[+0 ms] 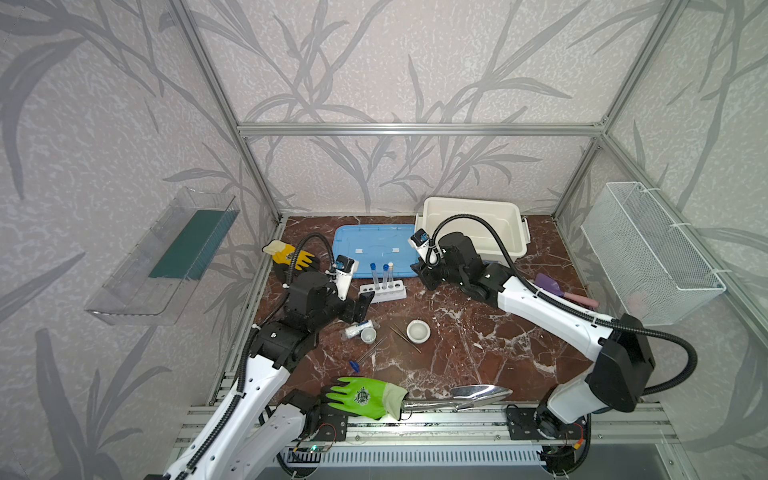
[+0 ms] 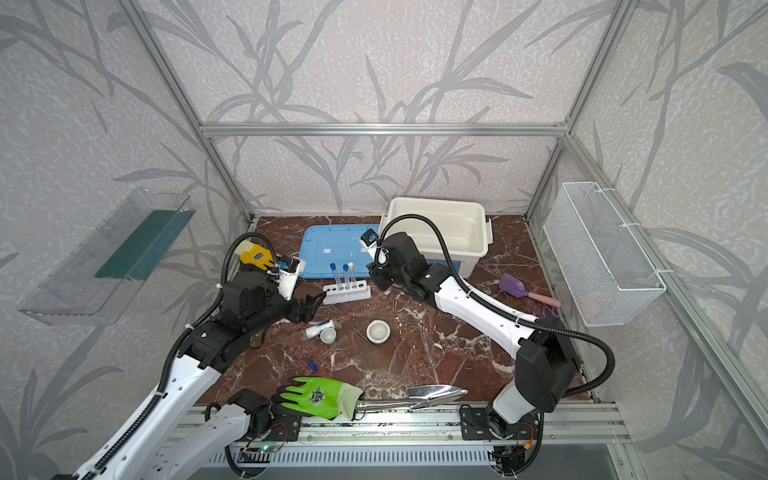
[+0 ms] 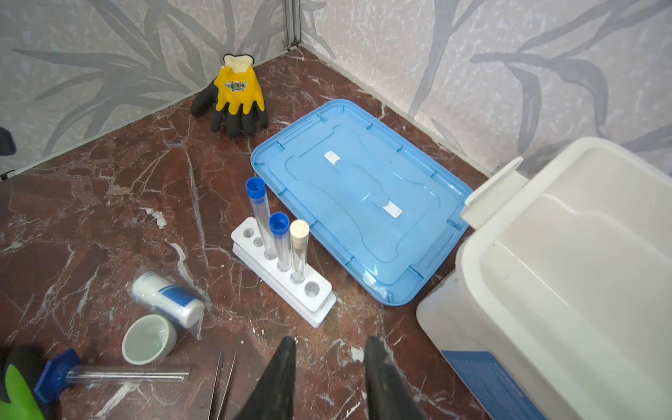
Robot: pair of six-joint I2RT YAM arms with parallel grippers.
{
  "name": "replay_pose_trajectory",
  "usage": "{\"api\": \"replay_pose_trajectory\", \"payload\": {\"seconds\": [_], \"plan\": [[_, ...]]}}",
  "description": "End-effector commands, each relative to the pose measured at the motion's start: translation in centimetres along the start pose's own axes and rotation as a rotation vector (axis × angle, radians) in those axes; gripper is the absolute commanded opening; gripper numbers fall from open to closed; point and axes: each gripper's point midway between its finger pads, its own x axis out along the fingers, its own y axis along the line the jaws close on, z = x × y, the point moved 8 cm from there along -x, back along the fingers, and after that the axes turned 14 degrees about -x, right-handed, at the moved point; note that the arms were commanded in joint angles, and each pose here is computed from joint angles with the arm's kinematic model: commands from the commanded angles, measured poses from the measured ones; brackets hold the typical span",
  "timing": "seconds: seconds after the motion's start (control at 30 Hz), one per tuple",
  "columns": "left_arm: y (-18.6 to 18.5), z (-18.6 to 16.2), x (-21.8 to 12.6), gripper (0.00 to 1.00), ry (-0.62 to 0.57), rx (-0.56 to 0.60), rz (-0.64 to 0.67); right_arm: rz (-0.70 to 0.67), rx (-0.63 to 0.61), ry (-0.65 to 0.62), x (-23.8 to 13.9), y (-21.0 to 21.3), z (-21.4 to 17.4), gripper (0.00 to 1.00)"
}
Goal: Organize the chemistry lab equipment
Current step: 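Insert the stoppered tube into the rack and open the right gripper, then move the right gripper down over the small white ceramic crucible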
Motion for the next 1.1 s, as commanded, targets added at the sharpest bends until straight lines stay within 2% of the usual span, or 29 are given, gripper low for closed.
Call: {"api": "replay_pose_trajectory", "payload": {"seconds": [0.0, 0.2, 0.4, 0.7, 0.9, 1.07], "plan": [[-0.5, -0.3, 0.3, 0.82, 0.03, 0.054, 0.043, 0.027, 0.037, 0.053, -1.8, 0.5, -0.9, 0.35], [-1.6, 0.3, 1.0, 0.82, 0.016, 0.027, 0.071, 0.055, 0.06, 0.146, -3.0, 1.1, -2.8, 0.39], [-3.0, 0.0, 2.5, 0.8, -0.063, 0.021, 0.056, 0.086, 0.111, 0.231, -3.7, 2.0, -5.0, 0.43], [-2.6, -1.4, 4.2, 0.8, -0.078, 0.004, 0.078, 0.12, 0.237, 0.375, -3.2, 3.4, -8.5, 0.46], [-1.7, -3.4, 5.2, 0.79, -0.132, -0.147, 0.067, 0.167, 0.264, 0.481, -1.3, 5.6, -9.3, 0.48], [-1.2, -4.8, 6.3, 0.79, -0.113, -0.181, 0.068, 0.175, 0.3, 0.538, 0.7, 6.6, -10.0, 0.48]]}}
